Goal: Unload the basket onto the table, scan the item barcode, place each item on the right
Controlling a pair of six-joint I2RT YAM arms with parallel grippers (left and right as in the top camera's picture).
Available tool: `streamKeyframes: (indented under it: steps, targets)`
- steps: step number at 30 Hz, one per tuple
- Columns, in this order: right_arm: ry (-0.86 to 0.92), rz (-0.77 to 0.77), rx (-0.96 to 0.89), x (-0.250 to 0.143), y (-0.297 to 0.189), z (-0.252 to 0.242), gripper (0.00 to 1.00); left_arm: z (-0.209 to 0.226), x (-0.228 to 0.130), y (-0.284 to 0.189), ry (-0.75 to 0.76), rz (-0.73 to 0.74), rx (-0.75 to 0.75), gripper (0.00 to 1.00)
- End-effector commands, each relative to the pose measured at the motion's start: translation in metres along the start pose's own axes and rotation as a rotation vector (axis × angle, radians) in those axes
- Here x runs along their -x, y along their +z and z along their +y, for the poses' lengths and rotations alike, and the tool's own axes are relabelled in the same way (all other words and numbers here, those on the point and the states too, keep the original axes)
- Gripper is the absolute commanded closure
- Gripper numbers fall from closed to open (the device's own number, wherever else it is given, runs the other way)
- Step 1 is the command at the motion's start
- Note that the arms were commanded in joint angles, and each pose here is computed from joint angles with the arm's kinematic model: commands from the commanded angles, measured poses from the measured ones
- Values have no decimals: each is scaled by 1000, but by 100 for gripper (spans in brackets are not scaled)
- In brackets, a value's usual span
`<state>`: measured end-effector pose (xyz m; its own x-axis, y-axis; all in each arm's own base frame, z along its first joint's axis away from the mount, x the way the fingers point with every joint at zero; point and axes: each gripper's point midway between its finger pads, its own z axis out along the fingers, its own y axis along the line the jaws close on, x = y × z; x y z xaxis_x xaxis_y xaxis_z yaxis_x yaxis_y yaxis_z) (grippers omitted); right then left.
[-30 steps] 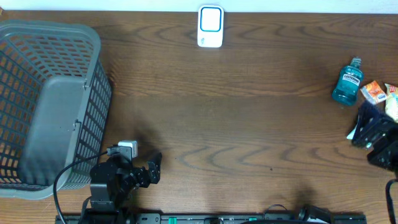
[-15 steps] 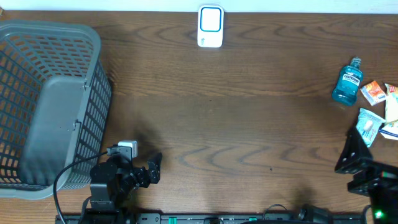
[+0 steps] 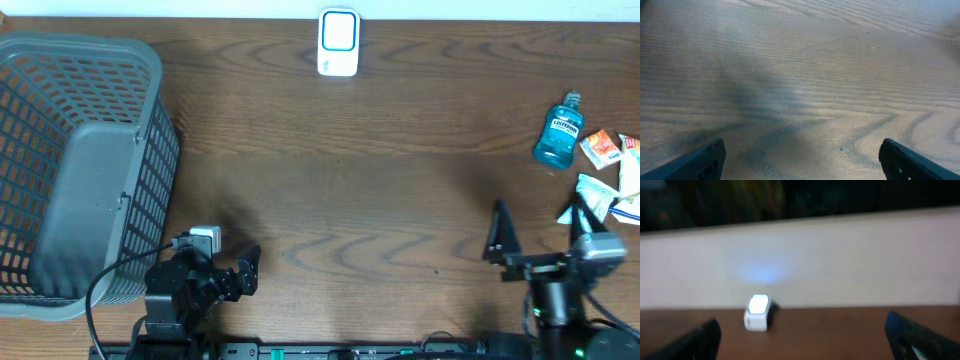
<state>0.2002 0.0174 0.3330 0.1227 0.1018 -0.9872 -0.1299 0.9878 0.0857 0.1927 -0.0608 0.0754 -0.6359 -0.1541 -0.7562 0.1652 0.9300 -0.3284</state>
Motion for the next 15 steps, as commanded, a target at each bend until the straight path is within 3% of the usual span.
streamKeyframes:
  steps: [1, 11, 15]
  targets:
    - [-23, -5, 25, -35, 5, 1, 1, 3, -6, 2, -12, 16, 11, 2]
    - [-18, 2, 34, -129, 26, -9, 1, 3, -6, 2, -13, 16, 11, 2]
    - [-7, 75, -8, -147, 25, -17, 1, 3, -6, 2, -12, 16, 11, 2]
